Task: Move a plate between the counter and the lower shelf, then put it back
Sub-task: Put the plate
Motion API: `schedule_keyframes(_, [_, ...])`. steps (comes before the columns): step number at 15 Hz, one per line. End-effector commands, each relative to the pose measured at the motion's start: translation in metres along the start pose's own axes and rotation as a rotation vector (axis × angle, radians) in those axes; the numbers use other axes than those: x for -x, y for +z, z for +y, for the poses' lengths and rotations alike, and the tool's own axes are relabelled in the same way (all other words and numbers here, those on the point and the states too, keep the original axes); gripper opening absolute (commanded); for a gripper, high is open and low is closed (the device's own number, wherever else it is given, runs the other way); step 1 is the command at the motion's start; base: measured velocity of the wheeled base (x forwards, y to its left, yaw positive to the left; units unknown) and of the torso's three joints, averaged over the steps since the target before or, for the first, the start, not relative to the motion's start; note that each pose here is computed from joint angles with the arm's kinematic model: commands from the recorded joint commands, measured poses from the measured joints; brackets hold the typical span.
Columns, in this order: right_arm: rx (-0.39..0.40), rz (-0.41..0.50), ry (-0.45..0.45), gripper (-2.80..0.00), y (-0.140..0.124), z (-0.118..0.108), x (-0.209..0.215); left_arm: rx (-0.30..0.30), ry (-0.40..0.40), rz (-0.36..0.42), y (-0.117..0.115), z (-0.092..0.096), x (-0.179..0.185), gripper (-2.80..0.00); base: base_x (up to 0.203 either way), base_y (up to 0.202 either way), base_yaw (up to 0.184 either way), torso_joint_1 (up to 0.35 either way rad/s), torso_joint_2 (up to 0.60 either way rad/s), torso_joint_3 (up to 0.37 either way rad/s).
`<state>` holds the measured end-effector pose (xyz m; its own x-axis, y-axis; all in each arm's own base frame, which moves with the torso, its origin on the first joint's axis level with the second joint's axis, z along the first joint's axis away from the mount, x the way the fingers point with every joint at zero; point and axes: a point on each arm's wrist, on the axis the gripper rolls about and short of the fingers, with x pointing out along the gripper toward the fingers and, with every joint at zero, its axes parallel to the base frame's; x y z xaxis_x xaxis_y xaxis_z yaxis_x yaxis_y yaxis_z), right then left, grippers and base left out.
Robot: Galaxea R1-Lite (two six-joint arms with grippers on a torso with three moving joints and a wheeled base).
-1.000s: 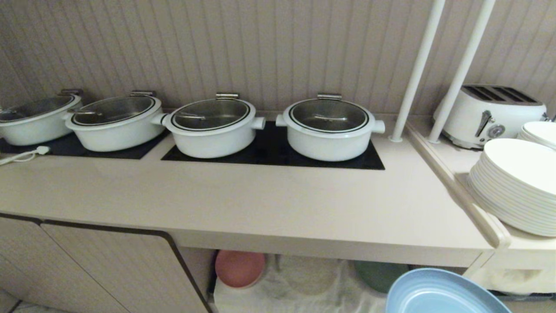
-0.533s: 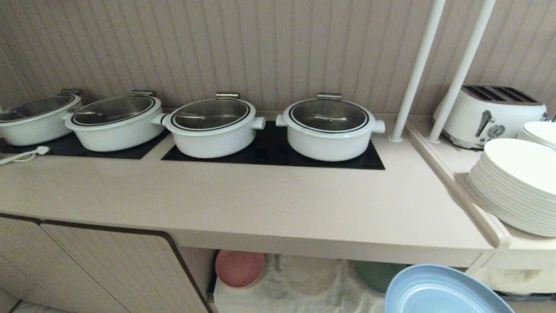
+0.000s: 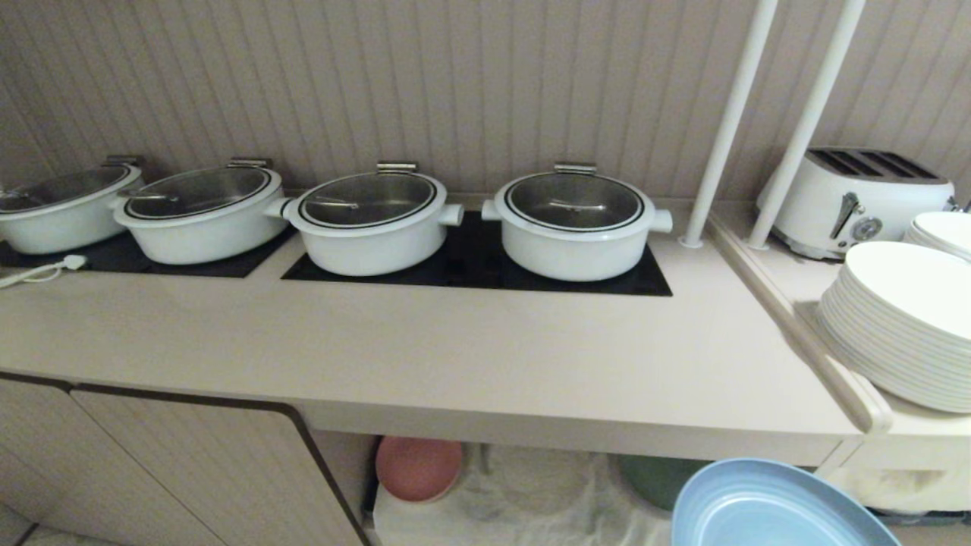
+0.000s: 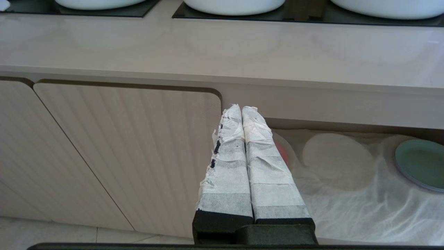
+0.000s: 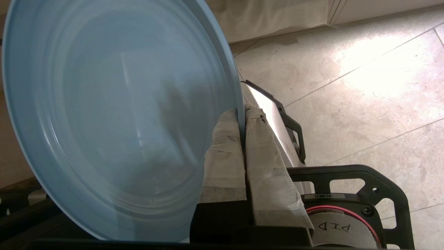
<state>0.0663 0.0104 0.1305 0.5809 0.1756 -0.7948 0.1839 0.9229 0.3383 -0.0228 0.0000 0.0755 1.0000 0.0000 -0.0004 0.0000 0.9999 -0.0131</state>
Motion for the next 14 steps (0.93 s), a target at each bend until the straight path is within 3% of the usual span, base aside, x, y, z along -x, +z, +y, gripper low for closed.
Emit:
schedule_keyframes(1, [-0.002, 0.000, 0.002, -2.80, 0.0004, 0.0004, 0.0005, 0.001, 0.000, 0.000, 0.0000, 0.0000, 0.0000, -2.80, 0.000, 0.000, 0.000, 0.000, 0.00, 0.000])
schedule_keyframes(14, [-0.004, -0.011, -0.041, -2.80, -0.0018, -0.0019, 0.0002, 0.001, 0.000, 0.000, 0.0000, 0.0000, 0.0000, -2.80, 0.000, 0.000, 0.000, 0.000, 0.00, 0.000])
